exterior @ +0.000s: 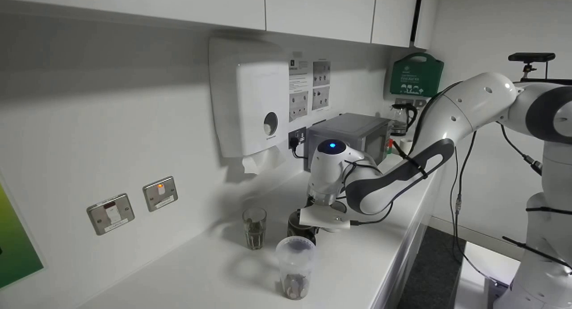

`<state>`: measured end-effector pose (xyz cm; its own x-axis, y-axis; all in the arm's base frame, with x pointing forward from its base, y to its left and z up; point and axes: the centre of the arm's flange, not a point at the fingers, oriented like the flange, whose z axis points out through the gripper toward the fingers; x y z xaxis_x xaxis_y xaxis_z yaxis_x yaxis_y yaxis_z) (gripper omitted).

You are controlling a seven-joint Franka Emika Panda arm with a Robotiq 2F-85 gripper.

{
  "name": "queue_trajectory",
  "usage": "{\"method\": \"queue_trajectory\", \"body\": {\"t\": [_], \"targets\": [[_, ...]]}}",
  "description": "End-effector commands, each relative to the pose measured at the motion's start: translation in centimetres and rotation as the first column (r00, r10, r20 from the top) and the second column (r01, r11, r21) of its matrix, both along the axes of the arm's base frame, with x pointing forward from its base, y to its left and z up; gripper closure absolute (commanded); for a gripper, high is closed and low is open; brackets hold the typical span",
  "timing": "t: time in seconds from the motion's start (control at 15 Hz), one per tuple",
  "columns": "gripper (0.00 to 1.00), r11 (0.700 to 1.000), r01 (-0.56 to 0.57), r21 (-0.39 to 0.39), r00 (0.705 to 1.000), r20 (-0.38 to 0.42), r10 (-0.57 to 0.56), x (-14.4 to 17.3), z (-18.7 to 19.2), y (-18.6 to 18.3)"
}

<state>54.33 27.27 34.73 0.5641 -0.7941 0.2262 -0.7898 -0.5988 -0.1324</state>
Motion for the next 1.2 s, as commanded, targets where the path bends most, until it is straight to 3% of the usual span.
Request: {"method": "queue_trajectory", "body": {"t": [0.0,0.6,0.87,1.13], "targets": [[0.98,0.999,-0.028,-0.044,0.999,0.030,0.030,-2.2,2.5,-0.8],[0.98,0.984,-0.058,-0.166,0.988,0.128,0.080,-7.9,7.3,-1.9],[0.98,0.953,-0.004,-0.303,0.969,0.236,0.079,-10.3,9.1,-1.6],[0.98,0.929,-0.003,-0.370,0.959,0.261,0.107,-11.6,9.7,-0.4]]}}
